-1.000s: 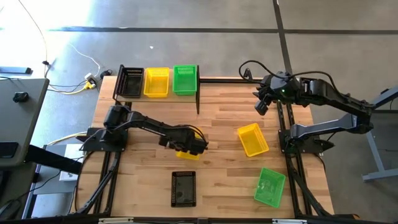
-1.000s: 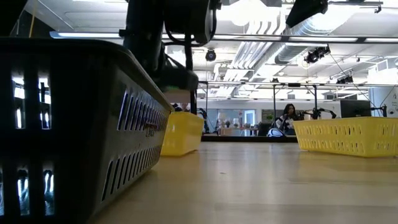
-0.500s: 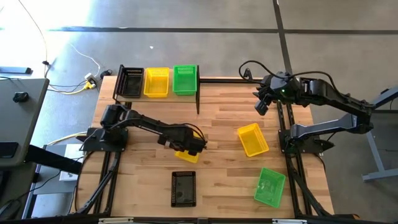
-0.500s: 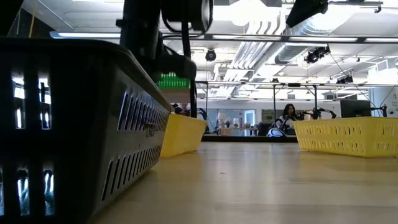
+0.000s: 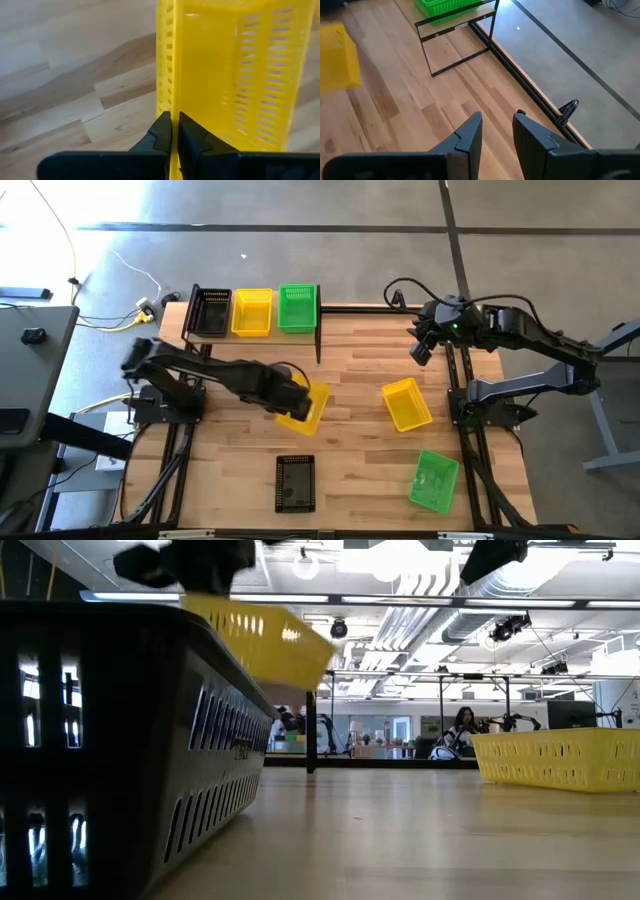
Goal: Stack baskets on shelf by color
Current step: Stack the top yellow bin on top of the yellow bin
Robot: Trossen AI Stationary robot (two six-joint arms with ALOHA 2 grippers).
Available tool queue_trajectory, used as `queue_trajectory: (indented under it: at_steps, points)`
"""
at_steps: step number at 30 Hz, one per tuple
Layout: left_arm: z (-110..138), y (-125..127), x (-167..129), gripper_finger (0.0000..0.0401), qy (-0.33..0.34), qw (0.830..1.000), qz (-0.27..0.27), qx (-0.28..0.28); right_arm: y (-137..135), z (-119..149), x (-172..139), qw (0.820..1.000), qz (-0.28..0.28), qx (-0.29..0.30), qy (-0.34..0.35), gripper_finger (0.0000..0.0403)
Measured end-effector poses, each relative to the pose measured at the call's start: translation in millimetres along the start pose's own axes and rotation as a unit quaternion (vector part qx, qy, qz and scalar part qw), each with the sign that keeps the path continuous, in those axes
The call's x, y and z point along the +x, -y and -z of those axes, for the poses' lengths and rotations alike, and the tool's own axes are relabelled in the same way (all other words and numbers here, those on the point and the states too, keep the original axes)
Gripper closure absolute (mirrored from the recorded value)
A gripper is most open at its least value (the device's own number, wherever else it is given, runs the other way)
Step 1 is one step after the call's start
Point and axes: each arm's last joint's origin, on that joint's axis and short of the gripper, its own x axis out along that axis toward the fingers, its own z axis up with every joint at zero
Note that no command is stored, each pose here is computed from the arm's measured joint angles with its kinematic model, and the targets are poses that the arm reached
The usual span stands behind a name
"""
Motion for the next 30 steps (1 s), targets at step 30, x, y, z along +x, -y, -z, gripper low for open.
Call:
queue_trajectory:
  at_steps: [30]
  points:
    - [-108.1,-149.2,-118.2,0.0400,0.208,0.972,0.082,-0.075,0.1,-0.1,0.1,1.000,0.004,0.026,0.001,0.0309]
